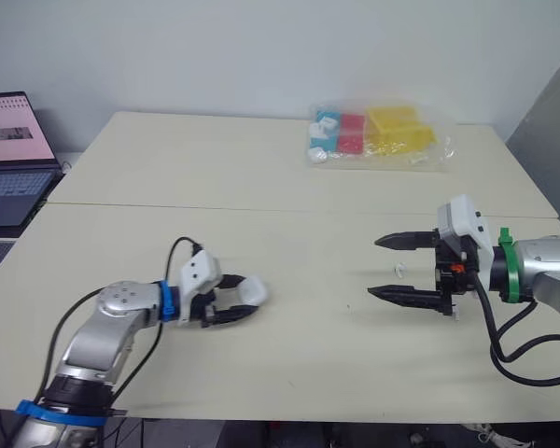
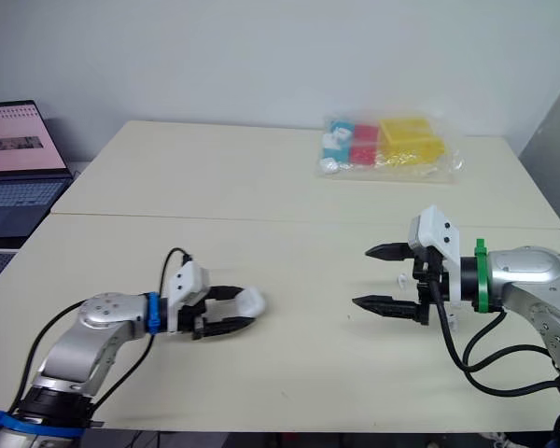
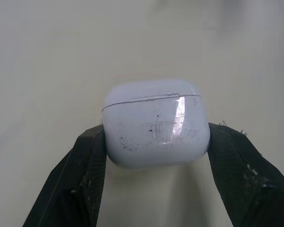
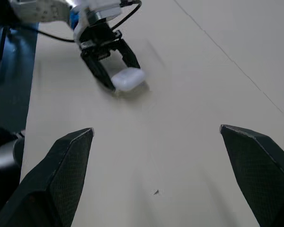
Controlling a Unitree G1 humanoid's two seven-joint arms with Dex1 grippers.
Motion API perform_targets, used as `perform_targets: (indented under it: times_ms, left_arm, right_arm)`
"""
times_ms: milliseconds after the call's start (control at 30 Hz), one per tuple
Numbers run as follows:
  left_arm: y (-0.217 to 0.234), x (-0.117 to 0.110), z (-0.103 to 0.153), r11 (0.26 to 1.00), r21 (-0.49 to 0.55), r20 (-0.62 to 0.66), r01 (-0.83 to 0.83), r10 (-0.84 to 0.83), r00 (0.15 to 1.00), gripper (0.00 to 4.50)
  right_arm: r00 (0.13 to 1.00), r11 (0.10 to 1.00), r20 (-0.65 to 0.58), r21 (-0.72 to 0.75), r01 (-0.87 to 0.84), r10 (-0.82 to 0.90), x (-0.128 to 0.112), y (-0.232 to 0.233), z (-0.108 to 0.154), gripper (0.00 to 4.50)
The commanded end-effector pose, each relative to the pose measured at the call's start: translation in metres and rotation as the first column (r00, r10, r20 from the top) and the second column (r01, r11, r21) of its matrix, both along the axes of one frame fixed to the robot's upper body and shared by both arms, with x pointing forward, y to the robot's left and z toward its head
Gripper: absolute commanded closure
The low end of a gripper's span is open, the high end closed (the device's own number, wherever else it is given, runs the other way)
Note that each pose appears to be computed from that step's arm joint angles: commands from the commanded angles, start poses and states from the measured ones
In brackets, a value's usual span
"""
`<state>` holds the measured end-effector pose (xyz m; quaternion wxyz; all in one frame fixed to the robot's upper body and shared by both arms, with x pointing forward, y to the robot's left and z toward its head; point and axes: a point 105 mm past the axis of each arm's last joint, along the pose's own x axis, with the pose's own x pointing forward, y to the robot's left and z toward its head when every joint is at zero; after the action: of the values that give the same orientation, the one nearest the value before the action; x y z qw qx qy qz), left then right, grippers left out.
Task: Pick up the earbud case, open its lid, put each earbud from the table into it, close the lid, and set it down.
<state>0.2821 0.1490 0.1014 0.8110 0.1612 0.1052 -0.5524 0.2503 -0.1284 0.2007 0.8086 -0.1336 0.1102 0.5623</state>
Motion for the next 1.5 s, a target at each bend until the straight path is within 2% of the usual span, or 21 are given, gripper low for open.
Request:
perform_targets:
  times_ms: [33,167,233,300,367,500,700,967,1100,1333,1500]
  left_arm:
    - [-0.041,0.002,0.033,0.991,-0.014,0.261,0.133,-0.124,0.957,1.73]
    - [-0.065,-0.006,0.033,0.962,0.066,0.412,0.264,-0.267,0.871,1.73]
    - [-0.068,-0.008,0.031,0.953,0.090,0.440,0.290,-0.300,0.847,1.73]
    - [-0.069,-0.007,0.032,0.953,0.079,0.453,0.291,-0.294,0.842,1.73]
    - [-0.077,-0.006,0.040,0.948,0.058,0.493,0.313,-0.300,0.817,1.73]
    - [-0.085,-0.005,0.050,0.940,0.064,0.559,0.335,-0.312,0.769,1.73]
    - [-0.089,-0.007,0.053,0.938,0.059,0.584,0.342,-0.310,0.750,1.73]
    - [-0.091,-0.009,0.058,0.939,0.049,0.618,0.342,-0.297,0.728,1.73]
    - [-0.091,-0.009,0.058,0.940,0.040,0.619,0.339,-0.289,0.730,1.73]
    - [-0.090,-0.006,0.059,0.946,0.030,0.627,0.323,-0.269,0.731,1.73]
    - [-0.090,-0.003,0.059,0.953,0.015,0.628,0.302,-0.244,0.739,1.73]
  right_arm:
    - [0.996,0.994,-0.042,0.073,0.080,-0.077,0.001,0.007,0.003,0.00]
    - [0.972,0.984,-0.202,0.109,0.144,-0.120,0.003,0.018,-0.007,0.00]
    - [0.966,0.983,-0.232,0.117,0.143,-0.113,0.001,0.022,-0.007,0.00]
    - [0.959,0.982,-0.259,0.113,0.151,-0.118,0.001,0.025,-0.009,0.00]
    - [0.931,0.974,-0.338,0.121,0.190,-0.140,0.006,0.034,-0.021,0.00]
    - [0.872,0.971,-0.477,0.131,0.199,-0.114,0.002,0.046,-0.038,0.00]
    - [0.841,0.959,-0.523,0.143,0.246,-0.137,0.008,0.054,-0.044,0.00]
    - [0.815,0.944,-0.570,0.199,0.262,-0.106,0.015,0.057,-0.037,0.00]
    - [0.798,0.940,-0.597,0.223,0.260,-0.079,0.014,0.058,-0.036,1.23]
    - [0.790,0.942,-0.610,0.226,0.246,-0.060,0.013,0.060,-0.033,3.74]
    - [0.793,0.946,-0.607,0.224,0.236,-0.054,0.013,0.062,-0.032,3.74]
